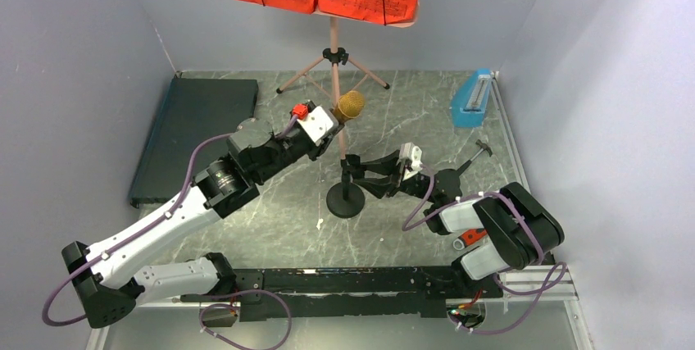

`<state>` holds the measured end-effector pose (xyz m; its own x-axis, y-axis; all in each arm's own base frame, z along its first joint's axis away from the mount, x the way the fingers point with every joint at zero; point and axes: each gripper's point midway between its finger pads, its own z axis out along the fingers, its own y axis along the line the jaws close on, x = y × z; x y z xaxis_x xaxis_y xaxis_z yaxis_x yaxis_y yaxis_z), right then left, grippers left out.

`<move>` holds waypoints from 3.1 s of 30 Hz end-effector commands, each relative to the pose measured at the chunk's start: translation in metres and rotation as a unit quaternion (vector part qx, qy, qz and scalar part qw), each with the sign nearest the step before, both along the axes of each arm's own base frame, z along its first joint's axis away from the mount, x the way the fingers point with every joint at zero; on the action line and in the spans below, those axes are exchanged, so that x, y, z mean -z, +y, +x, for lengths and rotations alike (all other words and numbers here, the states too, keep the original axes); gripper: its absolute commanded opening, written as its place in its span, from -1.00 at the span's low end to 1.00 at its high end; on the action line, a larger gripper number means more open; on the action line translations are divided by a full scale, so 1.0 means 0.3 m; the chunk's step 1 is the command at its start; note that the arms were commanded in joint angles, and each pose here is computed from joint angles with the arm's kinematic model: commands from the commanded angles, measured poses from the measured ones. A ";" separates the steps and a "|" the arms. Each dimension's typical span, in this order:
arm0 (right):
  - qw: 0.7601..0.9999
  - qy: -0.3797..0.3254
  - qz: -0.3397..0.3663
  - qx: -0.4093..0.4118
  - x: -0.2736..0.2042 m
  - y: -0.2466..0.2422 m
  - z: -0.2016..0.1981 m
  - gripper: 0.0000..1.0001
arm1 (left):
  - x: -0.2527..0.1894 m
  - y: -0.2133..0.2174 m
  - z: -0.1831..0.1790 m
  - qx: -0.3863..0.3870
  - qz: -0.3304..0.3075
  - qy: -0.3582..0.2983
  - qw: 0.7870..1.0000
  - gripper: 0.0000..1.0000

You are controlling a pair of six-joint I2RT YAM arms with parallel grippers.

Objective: Pack up the instrument practice props

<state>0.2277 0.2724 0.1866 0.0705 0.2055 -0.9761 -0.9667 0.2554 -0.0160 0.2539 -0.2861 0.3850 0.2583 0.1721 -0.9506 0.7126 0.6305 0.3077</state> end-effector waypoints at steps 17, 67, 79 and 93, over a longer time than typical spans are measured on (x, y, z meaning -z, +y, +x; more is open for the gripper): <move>0.995 -0.042 0.016 0.088 -0.265 -0.059 0.051 0.95 | -0.149 0.028 -0.031 0.003 -0.059 -0.006 0.998 -0.94; 0.966 0.076 0.040 0.245 -0.595 -0.045 0.099 -1.00 | -0.223 0.241 0.064 -0.199 -0.328 0.154 0.911 0.19; 0.848 0.189 -0.002 0.496 -0.406 -0.408 0.160 -1.00 | -0.131 0.525 0.068 -0.364 -0.148 0.001 0.920 0.84; 0.603 0.344 0.063 0.717 -0.019 -0.733 0.191 -1.00 | 0.122 0.681 0.093 -0.445 -0.127 -0.028 0.886 0.86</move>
<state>0.2785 0.0841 0.2065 -0.2456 0.3832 -0.8904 0.2833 0.9068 0.3121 0.2877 -0.1016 0.3178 0.0727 0.2011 -0.9769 -0.0461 0.9791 0.1982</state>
